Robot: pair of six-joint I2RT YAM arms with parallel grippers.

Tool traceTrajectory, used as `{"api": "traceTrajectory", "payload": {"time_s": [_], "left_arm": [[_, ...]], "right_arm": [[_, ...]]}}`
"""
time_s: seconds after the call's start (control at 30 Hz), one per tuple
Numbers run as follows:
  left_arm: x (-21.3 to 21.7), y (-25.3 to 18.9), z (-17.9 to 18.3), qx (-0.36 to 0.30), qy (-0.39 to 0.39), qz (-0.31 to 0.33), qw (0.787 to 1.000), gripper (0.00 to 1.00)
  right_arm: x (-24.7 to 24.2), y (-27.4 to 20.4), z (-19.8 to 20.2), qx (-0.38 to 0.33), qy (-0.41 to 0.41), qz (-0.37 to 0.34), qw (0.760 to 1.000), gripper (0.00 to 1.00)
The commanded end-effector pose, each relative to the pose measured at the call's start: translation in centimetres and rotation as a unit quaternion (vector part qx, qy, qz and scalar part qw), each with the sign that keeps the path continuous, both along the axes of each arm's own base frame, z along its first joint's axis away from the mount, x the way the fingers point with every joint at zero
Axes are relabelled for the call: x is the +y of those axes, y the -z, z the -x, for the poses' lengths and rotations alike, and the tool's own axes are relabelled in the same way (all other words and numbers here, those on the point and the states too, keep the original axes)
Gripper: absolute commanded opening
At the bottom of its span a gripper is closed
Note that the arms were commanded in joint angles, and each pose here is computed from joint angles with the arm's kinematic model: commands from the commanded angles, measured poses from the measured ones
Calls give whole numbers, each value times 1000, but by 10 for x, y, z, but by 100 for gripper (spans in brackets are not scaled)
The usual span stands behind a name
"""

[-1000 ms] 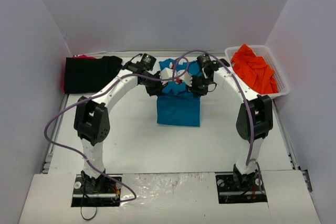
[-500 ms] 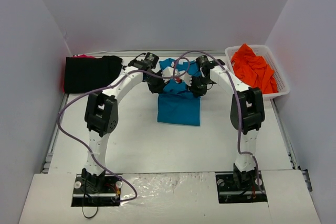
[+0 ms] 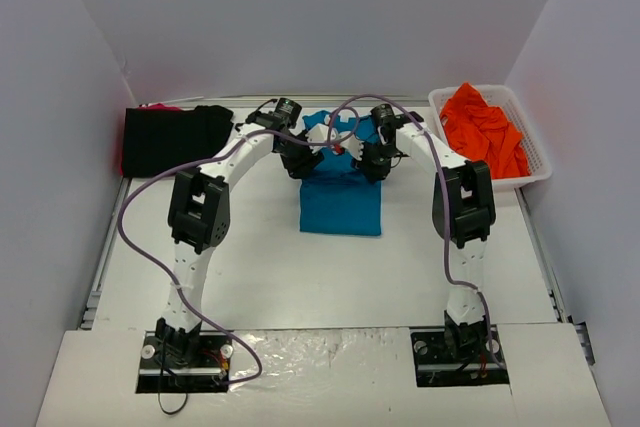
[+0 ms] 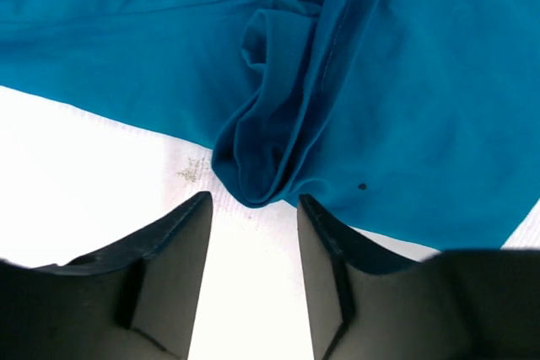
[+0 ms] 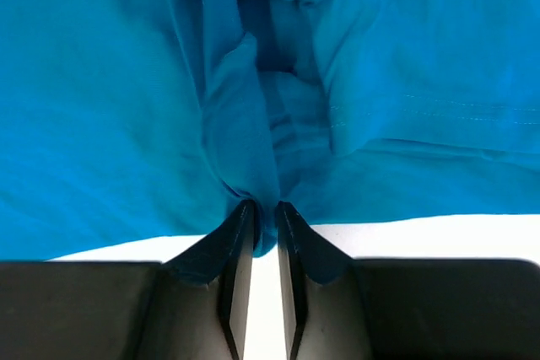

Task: Fold and stack the t-shirts
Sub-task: Fold the folded rectangular tshirt in 1/3 of the way, then grab one side of the 2/3 rectangular tshirt with both arms

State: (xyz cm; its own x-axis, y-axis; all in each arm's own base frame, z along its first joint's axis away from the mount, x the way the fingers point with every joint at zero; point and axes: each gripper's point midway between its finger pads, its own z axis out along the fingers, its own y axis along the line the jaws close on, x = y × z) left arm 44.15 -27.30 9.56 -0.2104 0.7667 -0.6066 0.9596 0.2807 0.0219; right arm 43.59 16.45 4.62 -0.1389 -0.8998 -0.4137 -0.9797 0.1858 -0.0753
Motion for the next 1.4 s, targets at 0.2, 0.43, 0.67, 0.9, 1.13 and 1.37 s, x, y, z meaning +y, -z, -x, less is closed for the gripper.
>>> {"api": "traceTrajectory", "payload": {"time_s": [0.2, 0.43, 0.67, 0.9, 1.13, 1.37], "left_arm": [[-13, -48, -5, -63, 33, 14, 997, 52], [6, -81, 18, -95, 15, 11, 995, 54], [39, -70, 95, -158, 17, -61, 985, 61], [52, -56, 144, -188, 8, -86, 978, 70], [50, -48, 151, -207, 8, -63, 976, 71], [28, -46, 147, -236, 14, -38, 971, 74]], "right_arm": [[-15, -20, -33, -51, 84, 11, 995, 26], [-26, -66, -57, -138, 168, -3, 976, 26], [-33, -101, -11, -139, 191, -51, 971, 24], [-69, -95, 82, -42, 230, -67, 970, 42], [-74, -47, 149, 72, 277, -53, 957, 47], [-102, -61, 137, 76, 306, -93, 944, 48]]}}
